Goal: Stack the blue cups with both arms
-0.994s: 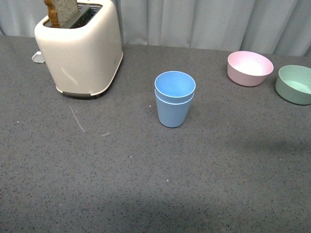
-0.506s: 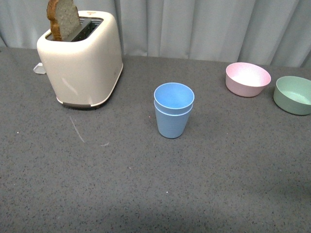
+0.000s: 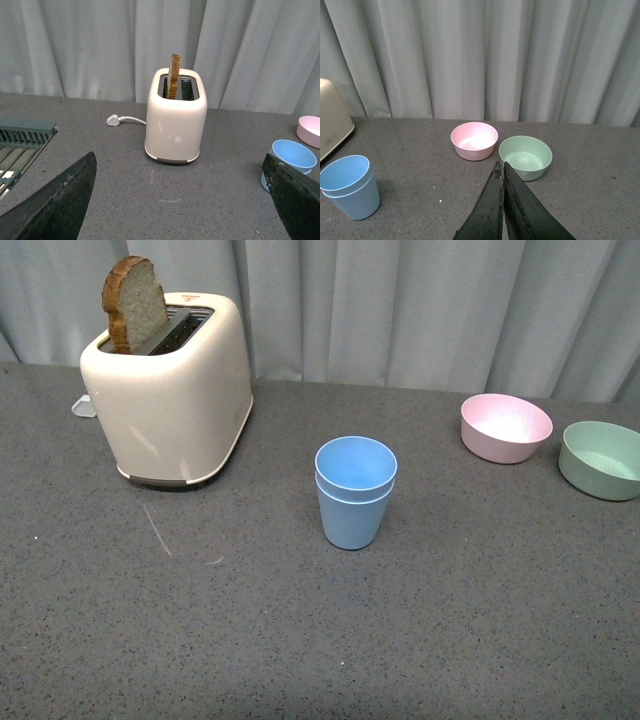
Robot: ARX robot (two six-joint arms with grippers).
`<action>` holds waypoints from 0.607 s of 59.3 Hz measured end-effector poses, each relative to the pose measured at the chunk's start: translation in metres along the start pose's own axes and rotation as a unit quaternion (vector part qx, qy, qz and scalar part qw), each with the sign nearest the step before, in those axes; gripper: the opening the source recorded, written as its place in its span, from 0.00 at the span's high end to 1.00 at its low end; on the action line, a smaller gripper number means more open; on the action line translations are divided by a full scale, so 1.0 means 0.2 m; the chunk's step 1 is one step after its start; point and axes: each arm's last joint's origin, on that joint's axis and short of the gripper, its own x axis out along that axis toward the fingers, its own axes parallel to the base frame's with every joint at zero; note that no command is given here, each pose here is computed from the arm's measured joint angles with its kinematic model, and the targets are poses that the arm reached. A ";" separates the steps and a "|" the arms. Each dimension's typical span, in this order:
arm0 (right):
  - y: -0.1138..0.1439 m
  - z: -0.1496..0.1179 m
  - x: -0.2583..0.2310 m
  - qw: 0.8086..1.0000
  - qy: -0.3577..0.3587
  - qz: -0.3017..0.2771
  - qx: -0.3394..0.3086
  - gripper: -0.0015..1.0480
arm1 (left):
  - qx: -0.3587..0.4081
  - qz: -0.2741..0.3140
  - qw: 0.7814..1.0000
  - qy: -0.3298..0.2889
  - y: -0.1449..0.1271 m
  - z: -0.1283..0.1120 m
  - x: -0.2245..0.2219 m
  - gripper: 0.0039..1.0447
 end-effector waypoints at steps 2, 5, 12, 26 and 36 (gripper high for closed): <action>0.00 0.00 -0.01 1.000 0.000 0.000 0.000 0.99 | 0.000 0.000 1.000 0.000 0.00 0.00 0.00 0.06; 0.00 0.00 -0.02 1.000 -0.002 0.000 0.000 0.99 | 0.000 0.000 1.000 0.000 0.00 0.00 0.00 0.06; 0.00 0.01 -0.05 1.000 -0.003 0.000 0.000 0.99 | 0.000 0.000 1.000 0.000 0.00 0.00 0.00 0.06; 0.00 0.02 -0.09 1.000 -0.008 0.000 0.000 0.99 | 0.000 0.000 1.000 0.000 0.00 0.00 0.00 0.06; 0.00 0.02 -0.11 1.000 -0.009 0.000 0.000 0.99 | 0.000 0.000 1.000 0.000 0.00 0.00 0.00 0.06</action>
